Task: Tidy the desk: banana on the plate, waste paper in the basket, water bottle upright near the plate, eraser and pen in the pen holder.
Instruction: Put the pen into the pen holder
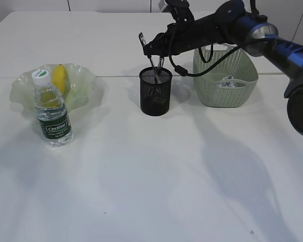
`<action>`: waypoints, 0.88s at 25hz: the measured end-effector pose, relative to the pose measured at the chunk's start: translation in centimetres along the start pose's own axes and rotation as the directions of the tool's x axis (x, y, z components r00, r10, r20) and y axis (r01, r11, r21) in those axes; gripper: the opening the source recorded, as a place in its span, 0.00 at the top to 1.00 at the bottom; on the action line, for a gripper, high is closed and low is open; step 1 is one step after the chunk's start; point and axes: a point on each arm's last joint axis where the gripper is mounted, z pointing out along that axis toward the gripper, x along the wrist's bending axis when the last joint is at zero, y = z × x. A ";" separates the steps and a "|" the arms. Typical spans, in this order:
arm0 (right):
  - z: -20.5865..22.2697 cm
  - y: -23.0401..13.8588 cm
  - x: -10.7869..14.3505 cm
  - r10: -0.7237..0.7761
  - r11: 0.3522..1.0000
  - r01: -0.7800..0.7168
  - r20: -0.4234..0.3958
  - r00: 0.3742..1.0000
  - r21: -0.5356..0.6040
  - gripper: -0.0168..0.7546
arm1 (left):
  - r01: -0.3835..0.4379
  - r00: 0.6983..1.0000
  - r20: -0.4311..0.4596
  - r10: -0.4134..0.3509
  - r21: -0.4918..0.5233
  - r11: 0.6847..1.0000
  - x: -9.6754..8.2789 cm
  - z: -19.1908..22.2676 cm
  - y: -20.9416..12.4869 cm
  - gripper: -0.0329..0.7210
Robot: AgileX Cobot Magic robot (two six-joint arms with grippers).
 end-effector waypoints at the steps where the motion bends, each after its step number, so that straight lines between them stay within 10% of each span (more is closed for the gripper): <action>1: 0.1 -0.2 -0.1 0.007 1.000 -0.007 0.005 1.000 -0.001 0.92 | 0.000 1.000 -0.002 0.000 0.000 1.000 0.0 0.0 0.0 0.67; 22: 1.9 -0.9 1.2 -0.035 0.999 0.035 -0.011 0.999 0.000 0.92 | 0.001 0.999 -0.049 -0.001 -0.005 1.000 0.4 0.0 0.0 0.67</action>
